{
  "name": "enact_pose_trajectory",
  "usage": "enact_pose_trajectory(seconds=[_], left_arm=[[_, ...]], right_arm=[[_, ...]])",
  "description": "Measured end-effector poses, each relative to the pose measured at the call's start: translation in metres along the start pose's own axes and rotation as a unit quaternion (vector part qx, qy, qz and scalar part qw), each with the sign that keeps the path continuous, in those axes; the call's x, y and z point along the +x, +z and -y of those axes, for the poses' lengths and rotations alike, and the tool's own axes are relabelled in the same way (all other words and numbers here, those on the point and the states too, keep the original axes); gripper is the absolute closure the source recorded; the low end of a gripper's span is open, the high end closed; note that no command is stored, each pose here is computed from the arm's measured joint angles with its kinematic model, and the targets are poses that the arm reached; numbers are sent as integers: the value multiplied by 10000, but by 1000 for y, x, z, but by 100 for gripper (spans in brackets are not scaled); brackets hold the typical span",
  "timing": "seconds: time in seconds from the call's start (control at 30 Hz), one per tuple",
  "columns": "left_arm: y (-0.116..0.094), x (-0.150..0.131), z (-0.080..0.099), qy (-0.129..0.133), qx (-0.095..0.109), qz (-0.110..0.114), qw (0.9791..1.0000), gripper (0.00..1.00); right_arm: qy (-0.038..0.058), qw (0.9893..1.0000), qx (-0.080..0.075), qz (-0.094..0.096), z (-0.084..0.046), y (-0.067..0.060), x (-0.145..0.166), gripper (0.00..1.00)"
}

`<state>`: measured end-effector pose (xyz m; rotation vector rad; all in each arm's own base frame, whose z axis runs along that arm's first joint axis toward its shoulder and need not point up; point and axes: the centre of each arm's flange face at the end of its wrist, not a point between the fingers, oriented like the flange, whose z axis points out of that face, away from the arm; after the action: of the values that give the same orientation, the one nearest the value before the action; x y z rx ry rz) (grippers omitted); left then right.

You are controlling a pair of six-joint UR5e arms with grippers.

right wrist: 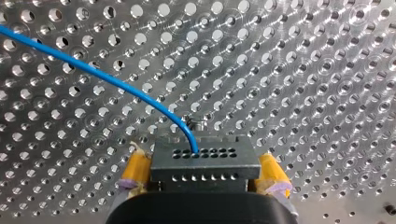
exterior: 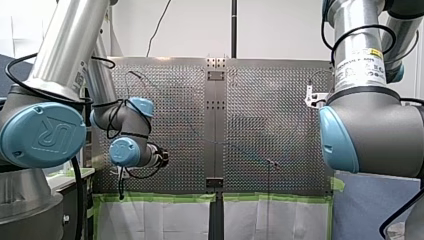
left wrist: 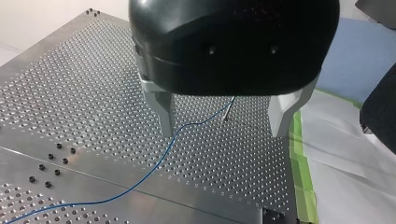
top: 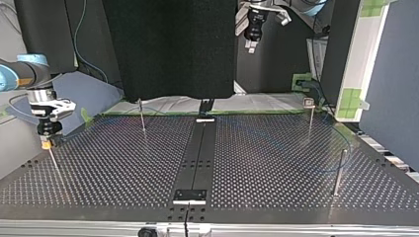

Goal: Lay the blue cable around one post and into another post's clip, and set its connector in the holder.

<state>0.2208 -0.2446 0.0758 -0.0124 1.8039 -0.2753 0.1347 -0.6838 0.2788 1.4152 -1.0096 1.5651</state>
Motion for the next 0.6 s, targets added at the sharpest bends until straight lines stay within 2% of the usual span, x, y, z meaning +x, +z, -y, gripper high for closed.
enact_pose_trajectory(seconds=[0.27,0.6], left_arm=[[0,0,0,4,-3,-8,10000,0],[0,0,0,4,-2,-7,10000,0]], right_arm=[[11,10000,-69,1,-2,0,0,1],[17,9997,-253,-11,-6,-1,0,1]])
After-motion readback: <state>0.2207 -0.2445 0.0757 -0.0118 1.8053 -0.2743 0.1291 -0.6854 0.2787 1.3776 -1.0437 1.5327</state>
